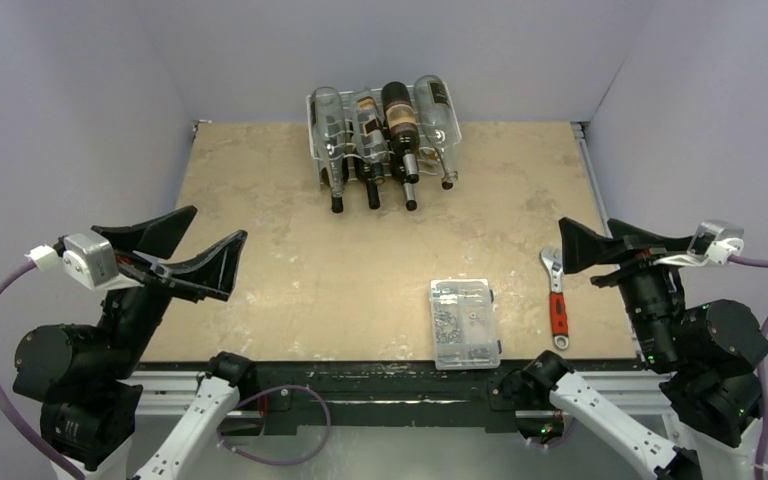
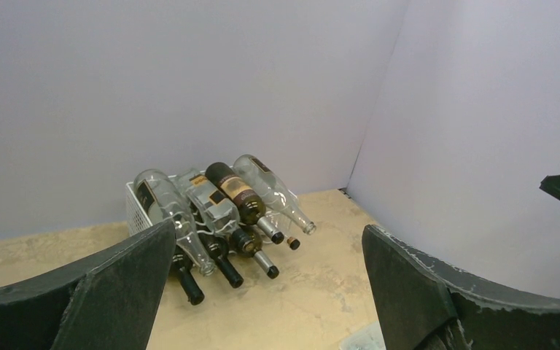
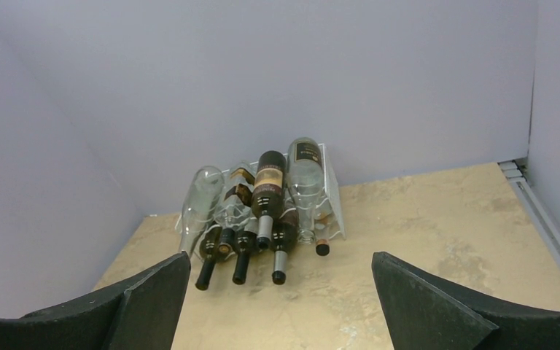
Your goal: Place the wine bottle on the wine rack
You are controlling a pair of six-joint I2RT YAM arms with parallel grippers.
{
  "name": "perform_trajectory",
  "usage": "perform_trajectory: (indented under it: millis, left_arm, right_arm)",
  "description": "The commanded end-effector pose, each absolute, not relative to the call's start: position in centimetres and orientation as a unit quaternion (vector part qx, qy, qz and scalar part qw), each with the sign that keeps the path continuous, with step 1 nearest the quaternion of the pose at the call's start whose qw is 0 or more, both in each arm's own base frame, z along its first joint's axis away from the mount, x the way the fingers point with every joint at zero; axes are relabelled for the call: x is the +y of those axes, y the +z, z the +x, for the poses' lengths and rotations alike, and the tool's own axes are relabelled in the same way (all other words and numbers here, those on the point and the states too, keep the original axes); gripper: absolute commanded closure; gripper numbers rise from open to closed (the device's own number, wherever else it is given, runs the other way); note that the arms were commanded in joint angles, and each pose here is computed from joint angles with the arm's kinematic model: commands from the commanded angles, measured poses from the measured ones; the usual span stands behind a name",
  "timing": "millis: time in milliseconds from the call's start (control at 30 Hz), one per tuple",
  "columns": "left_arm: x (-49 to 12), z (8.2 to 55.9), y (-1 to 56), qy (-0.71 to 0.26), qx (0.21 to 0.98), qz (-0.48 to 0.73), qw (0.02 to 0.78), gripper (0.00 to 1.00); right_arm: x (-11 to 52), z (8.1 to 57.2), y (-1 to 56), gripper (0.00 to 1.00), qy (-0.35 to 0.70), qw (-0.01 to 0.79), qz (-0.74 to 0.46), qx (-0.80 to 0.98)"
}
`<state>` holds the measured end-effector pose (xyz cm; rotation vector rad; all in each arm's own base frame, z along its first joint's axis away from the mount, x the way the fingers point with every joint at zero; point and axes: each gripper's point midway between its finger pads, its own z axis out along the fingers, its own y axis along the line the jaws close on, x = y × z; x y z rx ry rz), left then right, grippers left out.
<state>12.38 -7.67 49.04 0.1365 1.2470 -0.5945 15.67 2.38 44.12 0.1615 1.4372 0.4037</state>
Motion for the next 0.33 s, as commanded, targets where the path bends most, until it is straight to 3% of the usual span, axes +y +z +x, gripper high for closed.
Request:
perform_trajectory:
  millis: [0, 300]
  left_arm:
    - [-6.9, 11.5, 49.3, -0.273, 0.573, 0.045, 0.772, 0.0]
    - [-7.4, 13.0, 49.5, -0.273, 0.582, 0.043, 0.765, 0.0]
  right_arm:
    - [1.3, 15.2, 45.0, 0.01, 0.173, 0.736, 0.088, 0.648]
    - [0.2, 15.4, 43.8, 0.01, 0.14, 0.72, 0.108, 0.671]
